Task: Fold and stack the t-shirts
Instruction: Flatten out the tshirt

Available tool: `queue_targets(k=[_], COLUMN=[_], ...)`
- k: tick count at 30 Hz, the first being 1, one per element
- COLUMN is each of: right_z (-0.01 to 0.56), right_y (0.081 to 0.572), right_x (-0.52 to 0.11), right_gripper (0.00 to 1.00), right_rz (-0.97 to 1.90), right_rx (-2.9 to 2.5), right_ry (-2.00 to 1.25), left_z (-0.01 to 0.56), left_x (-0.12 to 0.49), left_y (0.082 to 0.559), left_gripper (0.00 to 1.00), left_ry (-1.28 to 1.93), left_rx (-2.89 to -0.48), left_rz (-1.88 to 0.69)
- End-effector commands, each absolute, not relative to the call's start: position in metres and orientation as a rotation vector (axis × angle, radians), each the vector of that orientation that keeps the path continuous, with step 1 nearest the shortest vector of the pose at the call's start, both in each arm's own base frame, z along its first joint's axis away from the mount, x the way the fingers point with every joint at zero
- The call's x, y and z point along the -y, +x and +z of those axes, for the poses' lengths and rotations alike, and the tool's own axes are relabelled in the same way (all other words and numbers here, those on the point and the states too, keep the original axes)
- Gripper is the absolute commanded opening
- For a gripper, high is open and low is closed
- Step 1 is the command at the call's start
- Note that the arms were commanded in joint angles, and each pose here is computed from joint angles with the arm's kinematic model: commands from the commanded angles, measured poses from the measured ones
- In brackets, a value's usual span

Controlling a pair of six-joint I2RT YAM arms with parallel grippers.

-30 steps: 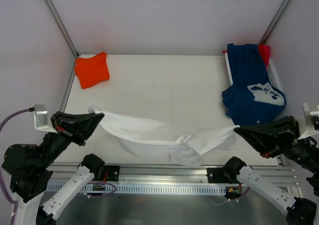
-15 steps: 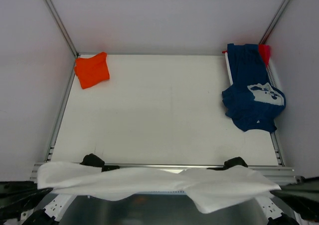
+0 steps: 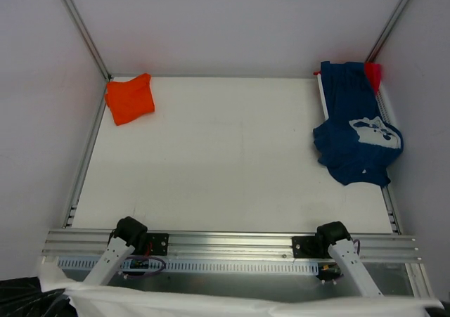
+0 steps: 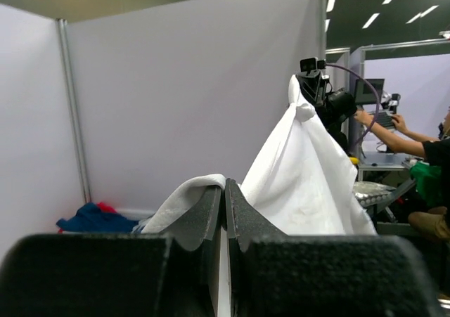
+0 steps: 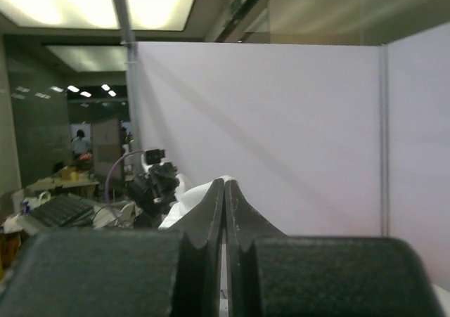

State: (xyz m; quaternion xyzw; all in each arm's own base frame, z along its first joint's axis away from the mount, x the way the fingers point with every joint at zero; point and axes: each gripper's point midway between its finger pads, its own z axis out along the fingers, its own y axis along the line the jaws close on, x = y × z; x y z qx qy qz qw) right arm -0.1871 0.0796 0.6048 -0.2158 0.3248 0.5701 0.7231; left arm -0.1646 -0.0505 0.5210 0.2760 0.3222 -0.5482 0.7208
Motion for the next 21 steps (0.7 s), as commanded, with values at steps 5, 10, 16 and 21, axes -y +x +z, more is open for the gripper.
queue_targets(k=[5,10,16,21], right_z=[0.531,0.468,0.382,0.326], right_y=[-0.03,0.043,0.129,0.183], right_x=[-0.087,-0.084,-0.09,-0.086], right_gripper=[0.0,0.0,0.0,0.0], right_rz=[1.119,0.978,0.854,0.736], right_rx=[-1.079,-1.235,-1.439,-1.542], right_ry=[-0.109,0.019,0.122,0.194], left_z=[0.485,0.443,0.358,0.28], left_x=[0.066,0.064,0.047,0.024], left_y=[-0.069,0.023,0.133,0.194], left_gripper=[0.0,0.0,0.0,0.0], left_ry=[0.367,0.113,-0.242,-0.549], left_rx=[-0.874,-1.049,-1.307,-1.485], left_rz=[-1.135,-0.99,-0.716,-0.465])
